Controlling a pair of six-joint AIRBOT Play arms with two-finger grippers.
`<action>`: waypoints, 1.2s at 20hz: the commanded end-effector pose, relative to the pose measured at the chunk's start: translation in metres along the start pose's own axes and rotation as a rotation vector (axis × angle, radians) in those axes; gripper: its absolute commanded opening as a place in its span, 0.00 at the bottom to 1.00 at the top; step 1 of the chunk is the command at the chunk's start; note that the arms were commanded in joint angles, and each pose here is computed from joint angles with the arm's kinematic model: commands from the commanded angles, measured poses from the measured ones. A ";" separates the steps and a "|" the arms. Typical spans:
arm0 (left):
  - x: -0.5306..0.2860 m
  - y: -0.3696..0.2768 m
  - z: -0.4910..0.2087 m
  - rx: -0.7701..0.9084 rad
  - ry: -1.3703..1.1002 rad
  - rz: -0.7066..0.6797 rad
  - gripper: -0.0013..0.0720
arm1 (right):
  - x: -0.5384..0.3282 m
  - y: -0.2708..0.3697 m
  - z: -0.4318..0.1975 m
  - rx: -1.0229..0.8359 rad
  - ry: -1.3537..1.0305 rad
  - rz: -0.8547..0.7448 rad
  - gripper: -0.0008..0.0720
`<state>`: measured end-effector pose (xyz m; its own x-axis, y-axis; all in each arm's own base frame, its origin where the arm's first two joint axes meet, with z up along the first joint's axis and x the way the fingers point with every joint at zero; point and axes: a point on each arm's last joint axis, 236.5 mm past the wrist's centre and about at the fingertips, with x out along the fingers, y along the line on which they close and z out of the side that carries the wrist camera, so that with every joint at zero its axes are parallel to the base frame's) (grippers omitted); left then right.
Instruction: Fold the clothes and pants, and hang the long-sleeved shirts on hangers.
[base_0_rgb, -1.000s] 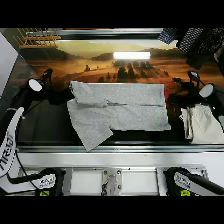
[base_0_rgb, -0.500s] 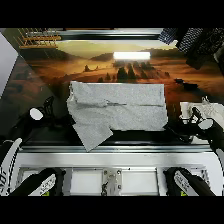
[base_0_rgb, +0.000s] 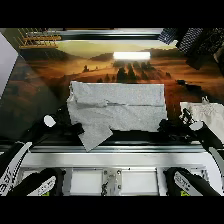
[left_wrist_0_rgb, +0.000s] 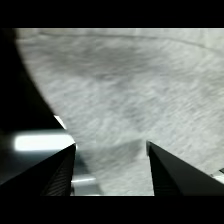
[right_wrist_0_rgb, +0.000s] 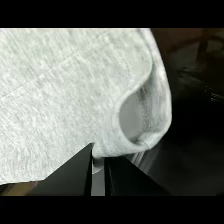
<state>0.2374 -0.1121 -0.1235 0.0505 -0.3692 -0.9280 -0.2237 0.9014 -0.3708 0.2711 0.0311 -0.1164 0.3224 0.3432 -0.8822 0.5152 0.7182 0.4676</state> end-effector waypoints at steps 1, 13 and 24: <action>0.018 -0.017 -0.011 -0.017 0.041 -0.031 0.67 | 0.003 0.003 -0.003 -0.031 0.007 0.003 0.12; -0.087 -0.014 -0.088 0.187 0.167 0.022 0.02 | -0.085 -0.033 -0.047 -0.363 0.309 -0.274 0.03; -0.120 -0.061 0.027 0.278 0.027 0.000 0.03 | -0.090 0.026 0.027 -0.424 0.258 -0.271 0.03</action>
<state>0.2285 -0.1200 0.0035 -0.0034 -0.3755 -0.9268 0.0210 0.9266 -0.3755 0.2449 0.0013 -0.0300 -0.0251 0.2241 -0.9742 0.2033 0.9553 0.2145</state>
